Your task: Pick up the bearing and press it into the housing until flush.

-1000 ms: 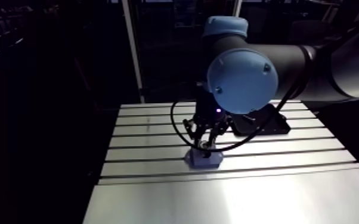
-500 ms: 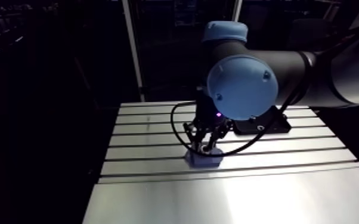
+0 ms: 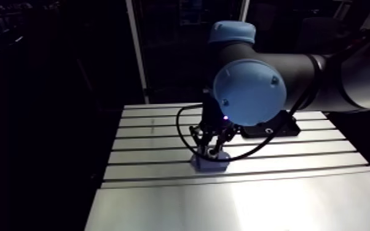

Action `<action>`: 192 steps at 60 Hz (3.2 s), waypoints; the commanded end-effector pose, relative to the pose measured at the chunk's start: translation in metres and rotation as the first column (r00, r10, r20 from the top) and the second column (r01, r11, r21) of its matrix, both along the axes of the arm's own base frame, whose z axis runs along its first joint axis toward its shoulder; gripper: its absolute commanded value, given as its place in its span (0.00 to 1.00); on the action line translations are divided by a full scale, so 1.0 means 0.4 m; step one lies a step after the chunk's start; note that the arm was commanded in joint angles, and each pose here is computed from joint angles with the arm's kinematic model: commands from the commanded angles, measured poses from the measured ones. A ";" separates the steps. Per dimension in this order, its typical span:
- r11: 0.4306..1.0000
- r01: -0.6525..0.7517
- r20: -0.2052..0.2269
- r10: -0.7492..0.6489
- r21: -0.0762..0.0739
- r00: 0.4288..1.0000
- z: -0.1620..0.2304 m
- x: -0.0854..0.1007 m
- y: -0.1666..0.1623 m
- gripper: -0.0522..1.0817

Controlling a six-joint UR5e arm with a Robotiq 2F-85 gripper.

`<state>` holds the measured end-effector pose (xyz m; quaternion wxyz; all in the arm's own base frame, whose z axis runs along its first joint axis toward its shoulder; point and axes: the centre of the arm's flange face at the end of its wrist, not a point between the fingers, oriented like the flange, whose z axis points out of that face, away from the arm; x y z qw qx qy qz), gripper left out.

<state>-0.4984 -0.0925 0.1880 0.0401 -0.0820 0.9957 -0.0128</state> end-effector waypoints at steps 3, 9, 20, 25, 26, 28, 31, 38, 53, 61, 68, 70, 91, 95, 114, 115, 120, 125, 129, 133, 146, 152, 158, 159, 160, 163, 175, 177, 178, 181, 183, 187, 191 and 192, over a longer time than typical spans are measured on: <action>1.000 -0.003 -0.009 0.003 0.006 1.000 0.000 -0.004 0.001 0.66; 1.000 -0.003 -0.009 0.003 0.006 1.000 0.000 -0.004 0.001 0.66; 1.000 -0.002 -0.007 0.002 0.004 1.000 0.000 -0.004 0.002 0.66; 1.000 -0.002 -0.007 0.002 0.004 1.000 -0.002 -0.003 0.002 0.66; 1.000 -0.002 -0.007 0.002 0.004 1.000 -0.002 -0.003 0.002 0.66; 1.000 -0.002 -0.006 0.002 0.004 1.000 -0.002 -0.002 0.002 0.66; 1.000 -0.002 -0.007 0.002 0.004 1.000 -0.002 -0.003 0.002 0.66; 1.000 -0.003 -0.007 0.003 0.004 1.000 -0.002 -0.004 0.000 0.66; 1.000 -0.002 -0.003 0.002 0.002 1.000 -0.007 -0.003 0.002 0.66; 1.000 -0.003 -0.003 0.003 0.002 1.000 -0.007 -0.003 0.000 0.66; 1.000 -0.003 -0.001 0.003 0.002 1.000 -0.009 -0.003 0.000 0.66; 1.000 -0.003 -0.001 0.003 0.002 1.000 -0.009 -0.003 0.000 0.66; 1.000 -0.005 -0.001 0.005 0.002 1.000 -0.009 -0.003 0.000 0.66; 1.000 -0.005 -0.001 0.005 0.002 1.000 -0.009 -0.003 0.000 0.66; 1.000 -0.003 0.000 0.003 0.000 1.000 -0.009 -0.001 0.001 0.66; 1.000 -0.004 0.003 0.004 0.000 1.000 -0.011 -0.001 0.000 0.66; 1.000 -0.003 0.004 0.003 0.000 1.000 -0.013 0.001 0.001 0.66; 1.000 -0.003 0.005 0.003 0.000 1.000 -0.013 0.003 0.001 0.66; 1.000 -0.003 0.006 0.003 0.000 1.000 -0.013 0.004 0.001 0.66; 1.000 -0.003 0.006 0.003 -0.001 1.000 -0.013 0.004 0.001 0.66; 1.000 -0.003 0.006 0.003 0.001 1.000 -0.013 0.004 0.001 0.66; 1.000 -0.005 0.006 0.005 0.001 1.000 -0.013 0.004 -0.001 0.66; 1.000 -0.003 0.006 0.003 0.001 1.000 -0.013 0.004 0.001 0.66; 1.000 -0.003 0.006 0.003 0.001 1.000 -0.013 0.004 0.001 0.66; 1.000 -0.003 0.006 0.003 0.001 1.000 -0.013 0.004 0.001 0.66; 1.000 -0.003 0.006 0.003 0.001 1.000 -0.013 0.004 0.001 0.66; 1.000 -0.007 0.001 0.007 0.009 1.000 -0.002 0.005 0.001 0.07; 1.000 -0.007 0.001 0.007 0.010 1.000 -0.003 0.006 0.001 0.05; 1.000 -0.007 -0.003 0.007 0.010 1.000 0.000 0.005 0.001 0.05; 1.000 -0.005 -0.009 0.005 0.010 1.000 0.008 0.004 0.001 0.05; 1.000 -0.005 -0.015 0.005 0.009 1.000 0.014 0.003 0.001 0.05; 1.000 -0.005 -0.019 0.005 0.008 1.000 0.021 0.003 0.001 0.05; 1.000 -0.005 -0.027 0.005 0.007 1.000 0.030 0.000 0.000 0.05; 1.000 -0.005 -0.027 0.005 0.007 1.000 0.030 0.000 0.000 0.05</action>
